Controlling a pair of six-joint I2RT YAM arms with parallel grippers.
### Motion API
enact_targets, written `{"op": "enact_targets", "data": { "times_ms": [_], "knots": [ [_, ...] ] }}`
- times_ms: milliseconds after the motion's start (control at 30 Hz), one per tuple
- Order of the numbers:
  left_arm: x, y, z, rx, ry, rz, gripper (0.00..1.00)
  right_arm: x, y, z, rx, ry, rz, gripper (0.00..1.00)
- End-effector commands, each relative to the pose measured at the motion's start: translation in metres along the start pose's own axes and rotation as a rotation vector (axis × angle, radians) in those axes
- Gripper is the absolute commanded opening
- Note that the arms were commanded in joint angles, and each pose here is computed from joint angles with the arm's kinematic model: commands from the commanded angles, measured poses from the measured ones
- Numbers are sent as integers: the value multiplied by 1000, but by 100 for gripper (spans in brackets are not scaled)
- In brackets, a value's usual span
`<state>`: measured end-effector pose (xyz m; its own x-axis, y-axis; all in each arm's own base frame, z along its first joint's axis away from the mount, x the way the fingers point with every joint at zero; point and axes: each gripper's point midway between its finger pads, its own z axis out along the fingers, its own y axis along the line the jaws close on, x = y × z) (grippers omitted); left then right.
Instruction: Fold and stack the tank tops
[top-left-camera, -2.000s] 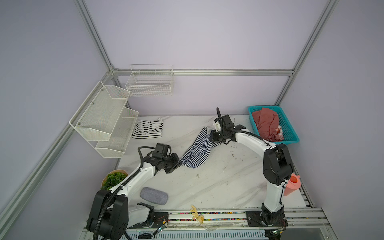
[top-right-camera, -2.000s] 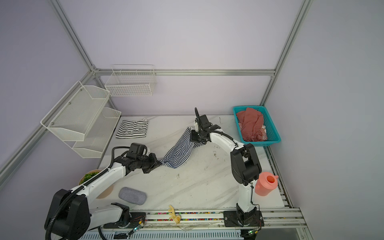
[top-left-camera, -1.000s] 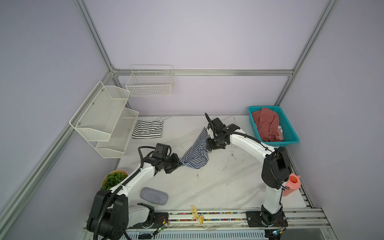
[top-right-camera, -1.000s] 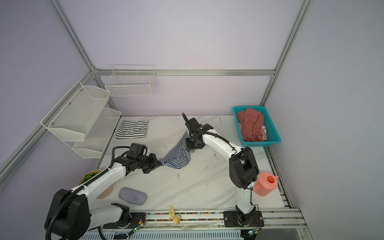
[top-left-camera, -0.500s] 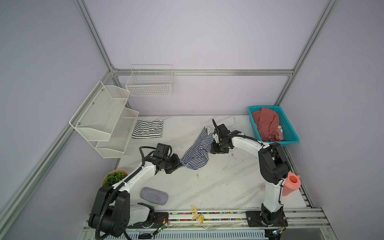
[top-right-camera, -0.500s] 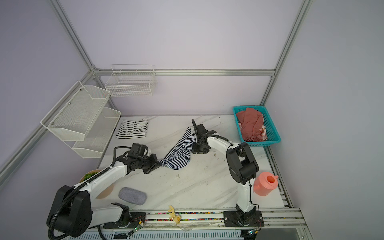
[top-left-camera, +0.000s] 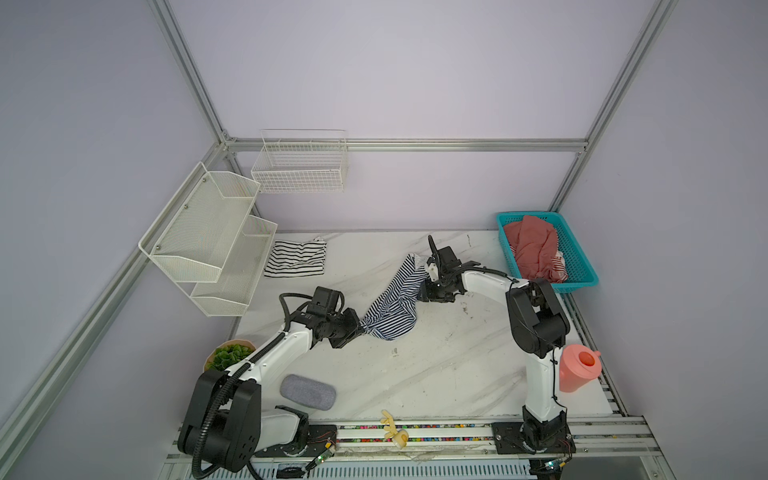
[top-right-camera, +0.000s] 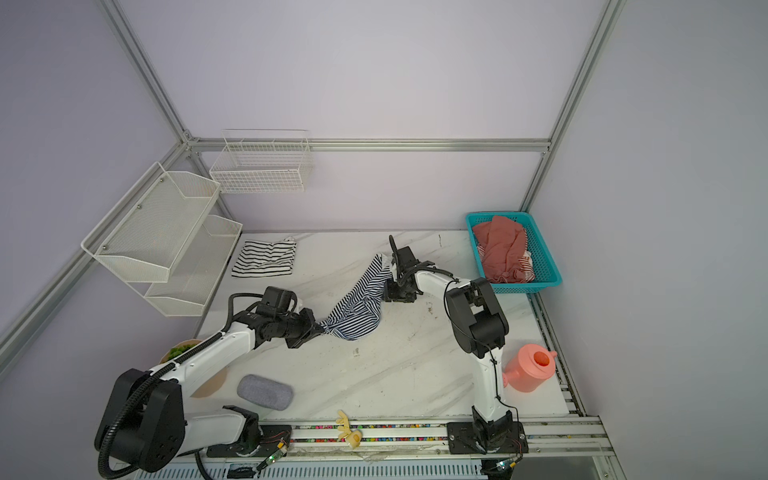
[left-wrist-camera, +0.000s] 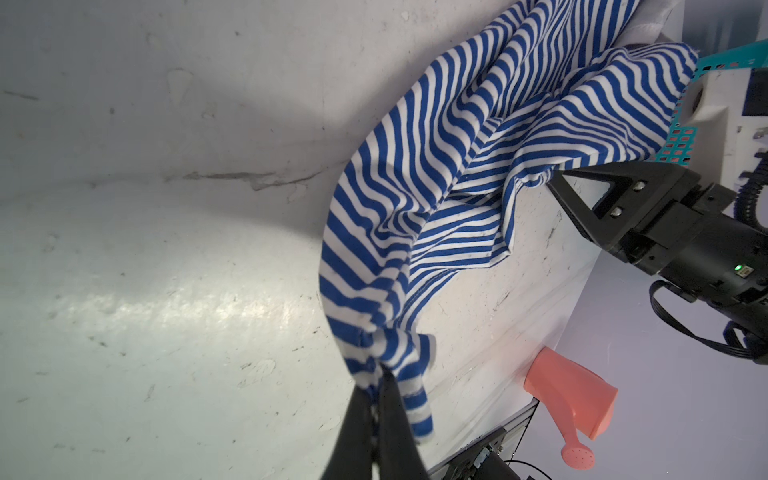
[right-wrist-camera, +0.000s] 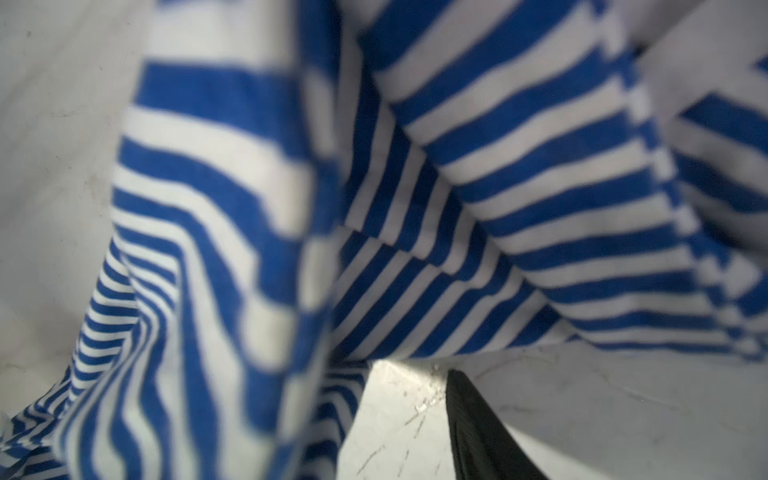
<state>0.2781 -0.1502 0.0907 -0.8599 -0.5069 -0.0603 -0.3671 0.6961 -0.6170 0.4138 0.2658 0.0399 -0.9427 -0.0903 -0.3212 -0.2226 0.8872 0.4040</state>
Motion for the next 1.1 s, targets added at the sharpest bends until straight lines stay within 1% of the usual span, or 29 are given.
{"op": "enact_targets", "data": {
  "times_ms": [0, 133, 267, 433, 533, 667, 767, 967, 1000, 1067],
  "knots": [
    [-11, -20, -9, 42, -29, 33, 0, -11, 15, -3, -73, -33, -7, 51],
    [-12, -20, -10, 40, -28, 34, 0, -13, 24, -6, -117, -45, -17, 52],
    [-12, -21, -9, 39, -24, 33, 0, -13, 26, -5, -133, -43, -14, 51],
    [-12, -22, -9, 41, -24, 35, 0, -13, 28, -1, -153, -36, -3, 46],
    [-12, -21, -9, 37, -23, 37, 0, -14, 30, -4, -160, -44, -2, 44],
    [-12, -22, -9, 37, -21, 37, 0, -16, 33, -5, -172, -50, -10, 44],
    [-12, -23, -9, 38, -19, 39, 0, -15, 33, 0, -186, -39, -3, 47],
    [-12, -22, -9, 35, -21, 40, 0, -13, 36, 8, -219, -30, 5, 48],
    [-12, -21, -9, 32, -19, 39, 0, -14, 37, 7, -224, -32, 6, 47],
    [-12, -21, -9, 33, -21, 39, 0, -13, 39, 8, -233, -31, 6, 42]
  ]
}}
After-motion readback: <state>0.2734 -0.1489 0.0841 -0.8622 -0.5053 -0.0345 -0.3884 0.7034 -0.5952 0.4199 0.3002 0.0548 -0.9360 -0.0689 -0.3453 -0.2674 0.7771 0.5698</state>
